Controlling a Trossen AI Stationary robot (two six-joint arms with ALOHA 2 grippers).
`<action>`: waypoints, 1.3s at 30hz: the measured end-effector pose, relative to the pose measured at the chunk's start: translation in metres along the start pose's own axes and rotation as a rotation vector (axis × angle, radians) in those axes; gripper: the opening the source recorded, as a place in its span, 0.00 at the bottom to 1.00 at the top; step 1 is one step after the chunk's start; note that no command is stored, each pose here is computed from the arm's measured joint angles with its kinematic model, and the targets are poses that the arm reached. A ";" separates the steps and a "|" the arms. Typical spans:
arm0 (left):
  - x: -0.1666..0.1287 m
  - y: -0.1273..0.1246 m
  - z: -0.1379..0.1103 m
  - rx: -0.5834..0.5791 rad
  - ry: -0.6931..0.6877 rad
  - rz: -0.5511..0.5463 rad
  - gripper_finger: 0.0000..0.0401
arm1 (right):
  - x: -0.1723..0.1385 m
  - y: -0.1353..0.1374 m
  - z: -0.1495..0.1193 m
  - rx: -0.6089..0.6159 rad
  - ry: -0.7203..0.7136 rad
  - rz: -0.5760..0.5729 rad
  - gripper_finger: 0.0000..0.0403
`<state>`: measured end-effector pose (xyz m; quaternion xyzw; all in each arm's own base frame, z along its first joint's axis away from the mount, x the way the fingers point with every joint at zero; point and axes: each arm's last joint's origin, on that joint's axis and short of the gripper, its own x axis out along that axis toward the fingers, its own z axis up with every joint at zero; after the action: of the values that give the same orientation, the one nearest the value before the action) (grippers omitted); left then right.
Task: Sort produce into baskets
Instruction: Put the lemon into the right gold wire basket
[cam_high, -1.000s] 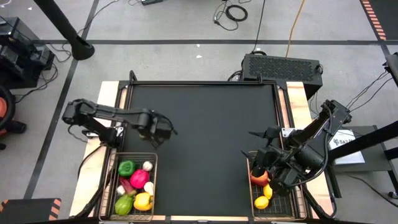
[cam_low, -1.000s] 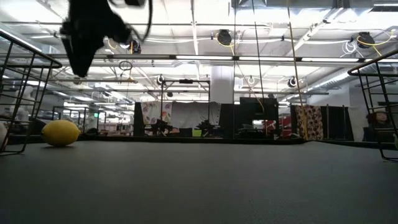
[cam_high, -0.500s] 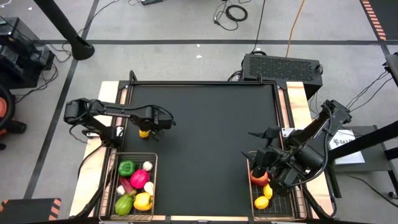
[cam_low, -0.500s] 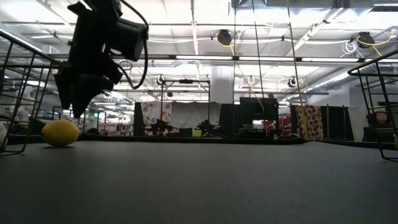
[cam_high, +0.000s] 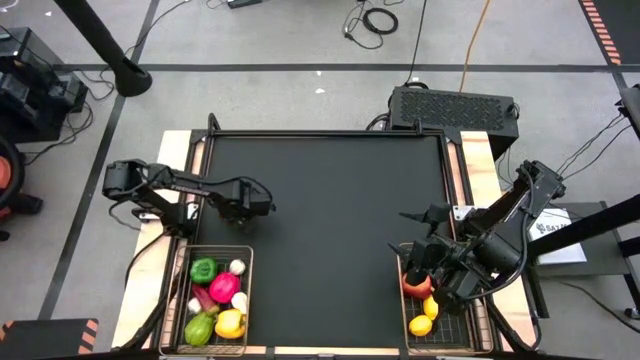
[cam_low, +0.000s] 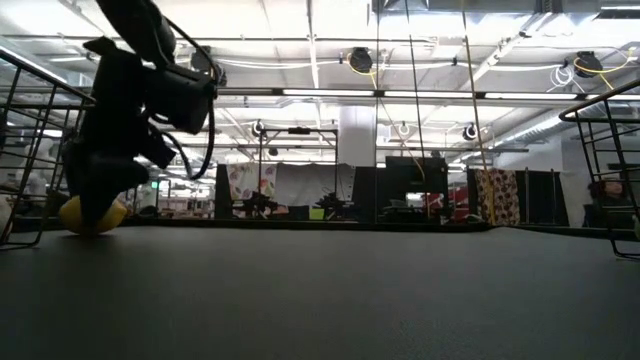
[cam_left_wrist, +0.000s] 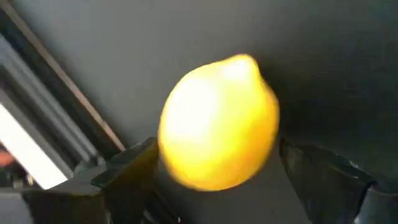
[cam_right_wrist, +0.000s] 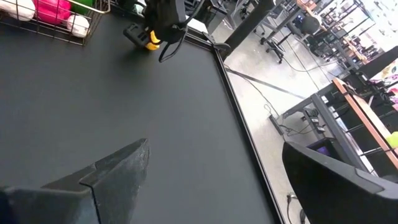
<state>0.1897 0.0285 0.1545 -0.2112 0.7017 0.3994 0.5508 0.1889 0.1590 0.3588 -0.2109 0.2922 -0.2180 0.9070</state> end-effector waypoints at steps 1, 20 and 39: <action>0.002 0.000 0.000 0.013 -0.003 -0.004 0.85 | 0.000 0.000 0.000 -0.002 0.000 0.000 0.88; -0.004 -0.020 -0.004 0.195 -0.114 -0.086 0.64 | 0.000 0.000 0.000 -0.003 -0.007 -0.006 0.88; -0.154 -0.066 0.023 0.599 -0.755 -0.418 0.64 | 0.034 0.043 -0.001 -0.340 -0.057 0.164 0.87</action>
<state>0.2986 -0.0145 0.2759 -0.0214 0.4808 0.1110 0.8695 0.2244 0.1758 0.3212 -0.3425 0.3151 -0.0847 0.8810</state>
